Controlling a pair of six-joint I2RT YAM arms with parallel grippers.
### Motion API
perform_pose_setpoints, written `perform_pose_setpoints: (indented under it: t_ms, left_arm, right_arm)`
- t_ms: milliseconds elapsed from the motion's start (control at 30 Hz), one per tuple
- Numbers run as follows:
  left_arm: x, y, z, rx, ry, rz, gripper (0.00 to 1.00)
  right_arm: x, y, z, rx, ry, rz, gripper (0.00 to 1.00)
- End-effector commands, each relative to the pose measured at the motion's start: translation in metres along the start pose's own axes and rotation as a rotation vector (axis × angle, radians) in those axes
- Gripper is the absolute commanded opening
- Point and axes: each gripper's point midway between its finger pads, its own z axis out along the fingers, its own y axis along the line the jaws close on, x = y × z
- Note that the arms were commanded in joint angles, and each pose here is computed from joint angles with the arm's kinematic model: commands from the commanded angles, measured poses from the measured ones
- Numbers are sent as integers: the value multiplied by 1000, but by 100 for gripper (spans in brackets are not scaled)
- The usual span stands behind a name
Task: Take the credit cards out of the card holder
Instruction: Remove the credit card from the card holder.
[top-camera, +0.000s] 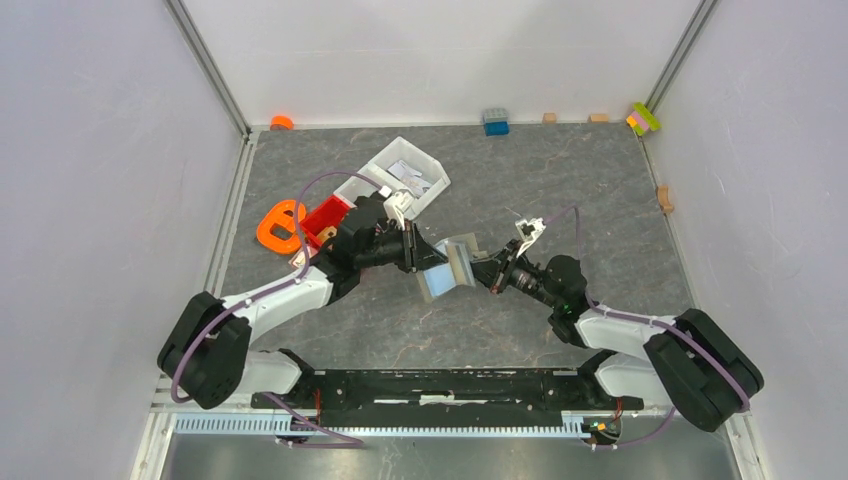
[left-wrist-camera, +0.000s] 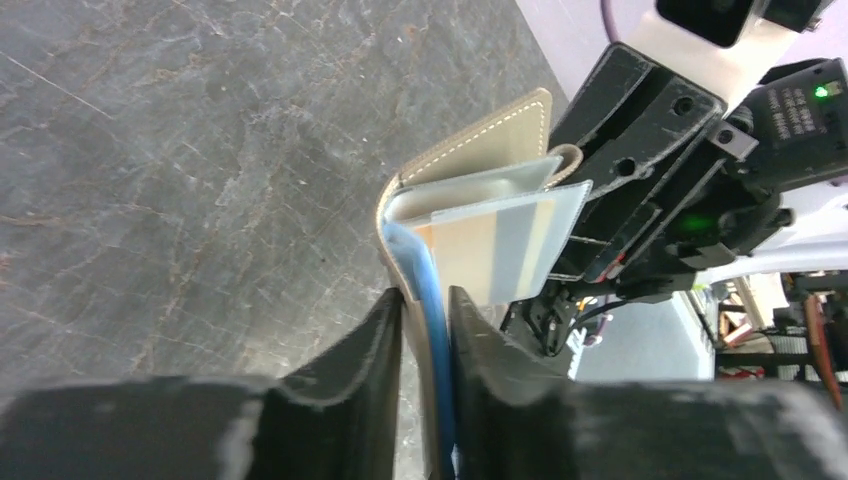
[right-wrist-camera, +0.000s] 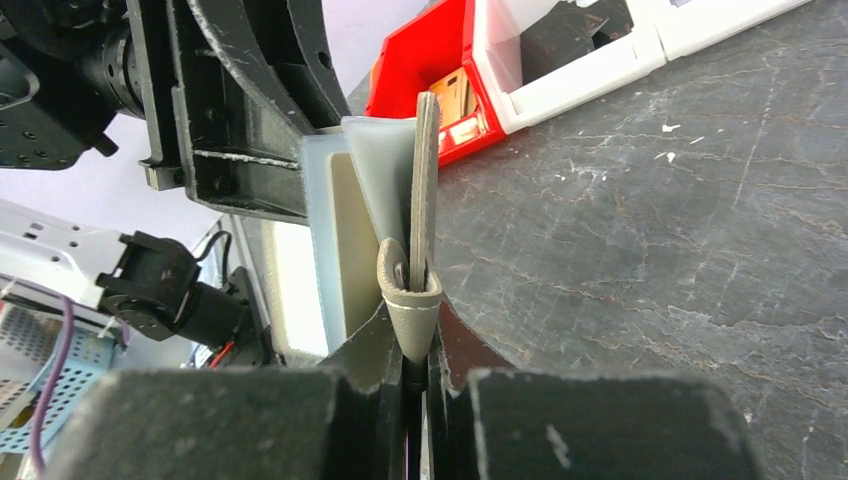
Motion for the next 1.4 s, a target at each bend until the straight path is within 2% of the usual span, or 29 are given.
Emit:
perform_pose_setpoints:
  t_ms: [0, 100, 200, 533, 667, 800, 967, 1067, 1267, 1367]
  left_arm:
    - [-16, -17, 5, 74, -27, 26, 19]
    - [-14, -7, 8, 31, -17, 13, 9]
    - [-14, -4, 8, 16, -17, 11, 8]
    - [-13, 3, 12, -11, -7, 14, 37]
    - [-12, -3, 13, 32, 0, 10, 44]
    - [-13, -16, 12, 98, -3, 15, 64]
    - [-17, -20, 6, 101, -34, 36, 83]
    - [-15, -21, 6, 103, -32, 38, 95]
    - [-7, -20, 18, 120, 18, 14, 96]
    - [-5, -19, 19, 116, 25, 8, 93]
  right_arm:
    - [-10, -3, 10, 72, -11, -96, 0]
    - [-13, -1, 9, 89, -25, -125, 0]
    - [-17, 5, 7, 76, -39, -141, 0]
    - [-14, 16, 12, 51, -27, -158, 0]
    - [-9, 11, 16, 89, -11, -159, 0]
    - [-7, -8, 17, 205, 9, -161, 0]
    - [-15, -26, 7, 329, -33, -147, 0]
    - [-21, -24, 5, 335, -65, -136, 0]
    - [-24, -12, 11, 321, -98, -120, 0]
    - [-22, -4, 14, 303, -92, -137, 0]
